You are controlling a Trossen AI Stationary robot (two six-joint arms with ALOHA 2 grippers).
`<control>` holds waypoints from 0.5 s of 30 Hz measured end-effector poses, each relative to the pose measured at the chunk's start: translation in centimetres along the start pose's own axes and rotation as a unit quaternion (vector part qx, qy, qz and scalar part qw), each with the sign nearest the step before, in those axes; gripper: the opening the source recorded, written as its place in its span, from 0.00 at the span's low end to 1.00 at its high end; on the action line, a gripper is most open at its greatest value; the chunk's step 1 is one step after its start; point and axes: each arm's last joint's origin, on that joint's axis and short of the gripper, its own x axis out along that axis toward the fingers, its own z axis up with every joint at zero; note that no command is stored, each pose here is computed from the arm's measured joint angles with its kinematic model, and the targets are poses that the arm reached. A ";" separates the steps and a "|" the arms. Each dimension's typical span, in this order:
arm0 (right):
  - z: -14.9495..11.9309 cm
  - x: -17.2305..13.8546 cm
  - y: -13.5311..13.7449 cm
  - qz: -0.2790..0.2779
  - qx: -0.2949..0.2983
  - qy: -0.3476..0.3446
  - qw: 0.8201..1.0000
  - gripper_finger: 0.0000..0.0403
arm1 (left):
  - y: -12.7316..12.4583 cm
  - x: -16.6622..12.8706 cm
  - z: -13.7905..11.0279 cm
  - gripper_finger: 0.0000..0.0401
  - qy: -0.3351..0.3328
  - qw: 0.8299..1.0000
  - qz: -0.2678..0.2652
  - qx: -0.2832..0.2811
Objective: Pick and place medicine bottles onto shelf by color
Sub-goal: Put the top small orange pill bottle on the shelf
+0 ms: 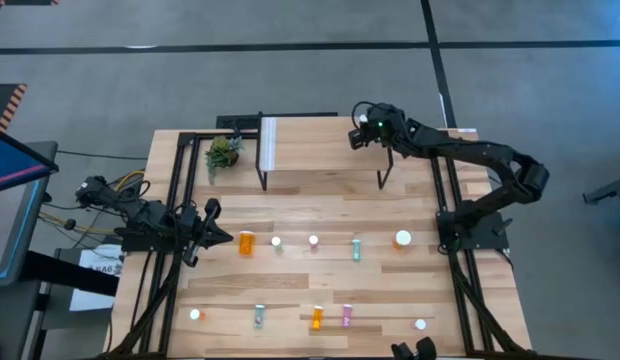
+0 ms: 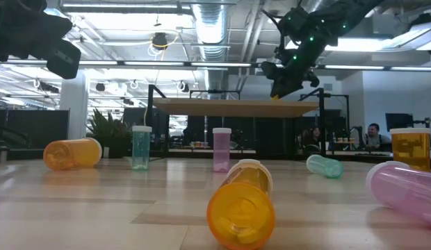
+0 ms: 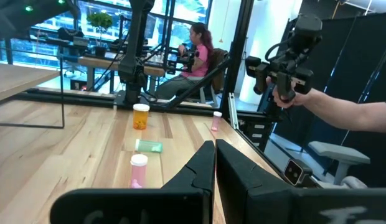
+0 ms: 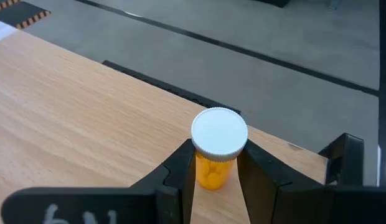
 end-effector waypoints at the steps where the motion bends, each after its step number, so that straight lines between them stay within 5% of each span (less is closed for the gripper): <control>1: 0.0 0.0 0.0 0.001 -0.002 0.000 1.000 0.30 | 0.0 0.0 0.0 0.00 0.000 1.000 0.000 0.000; 7: -0.1 -0.1 0.1 0.002 -0.005 0.002 1.000 0.34 | 0.0 0.0 0.0 0.00 0.000 1.000 0.000 0.000; 15: -0.4 0.1 0.1 0.000 -0.012 0.014 1.000 0.51 | 0.0 0.0 0.0 0.00 0.000 1.000 0.000 0.000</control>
